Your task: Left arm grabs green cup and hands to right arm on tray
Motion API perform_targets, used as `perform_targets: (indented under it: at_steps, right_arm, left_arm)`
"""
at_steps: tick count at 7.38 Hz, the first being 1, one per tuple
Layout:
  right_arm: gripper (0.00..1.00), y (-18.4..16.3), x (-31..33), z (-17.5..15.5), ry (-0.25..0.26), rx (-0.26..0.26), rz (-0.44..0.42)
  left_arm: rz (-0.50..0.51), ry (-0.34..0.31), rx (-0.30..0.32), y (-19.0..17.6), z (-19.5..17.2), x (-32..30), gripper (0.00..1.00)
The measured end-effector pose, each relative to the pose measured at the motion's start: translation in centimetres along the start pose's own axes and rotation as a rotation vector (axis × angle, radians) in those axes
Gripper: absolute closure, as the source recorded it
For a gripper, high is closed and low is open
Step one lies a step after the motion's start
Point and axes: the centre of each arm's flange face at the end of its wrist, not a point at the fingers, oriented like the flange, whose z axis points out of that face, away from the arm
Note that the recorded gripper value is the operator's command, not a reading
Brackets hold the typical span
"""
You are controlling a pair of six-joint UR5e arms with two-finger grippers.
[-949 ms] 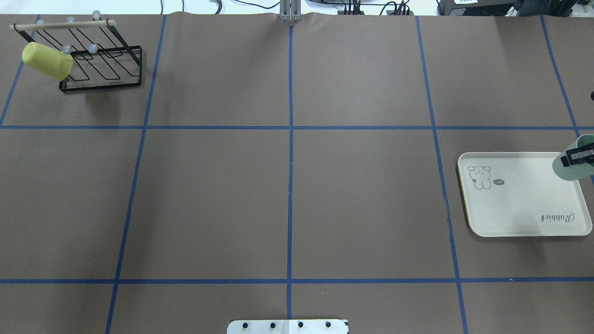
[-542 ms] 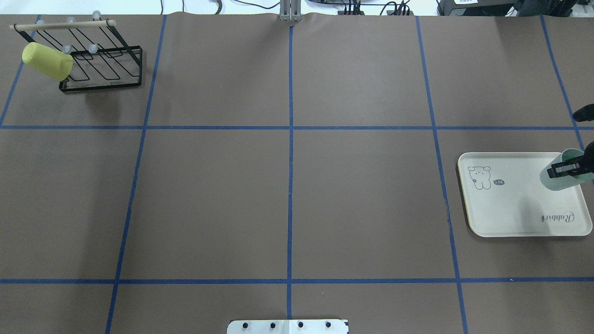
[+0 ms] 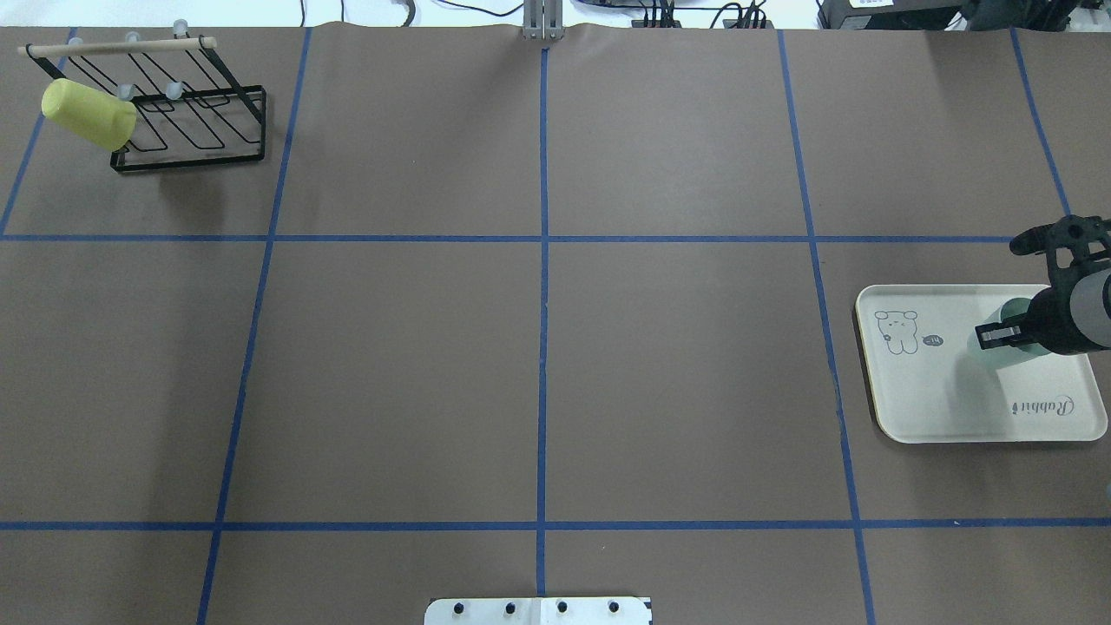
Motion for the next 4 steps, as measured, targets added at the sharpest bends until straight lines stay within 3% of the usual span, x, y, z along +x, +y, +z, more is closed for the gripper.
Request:
perform_targets:
  at_steps: [2,4]
  right_arm:
    - [0.01,-1.1,-1.6,1.6,0.000,0.004,-0.015]
    - [0.00,-1.9,-2.5,1.2,-0.010,0.024,-0.025]
  left_arm:
    - [0.000,0.001,-0.001,-0.1,0.0,0.0,0.00]
    - [0.000,0.000,-0.001,-0.1,0.1,-0.1,0.00]
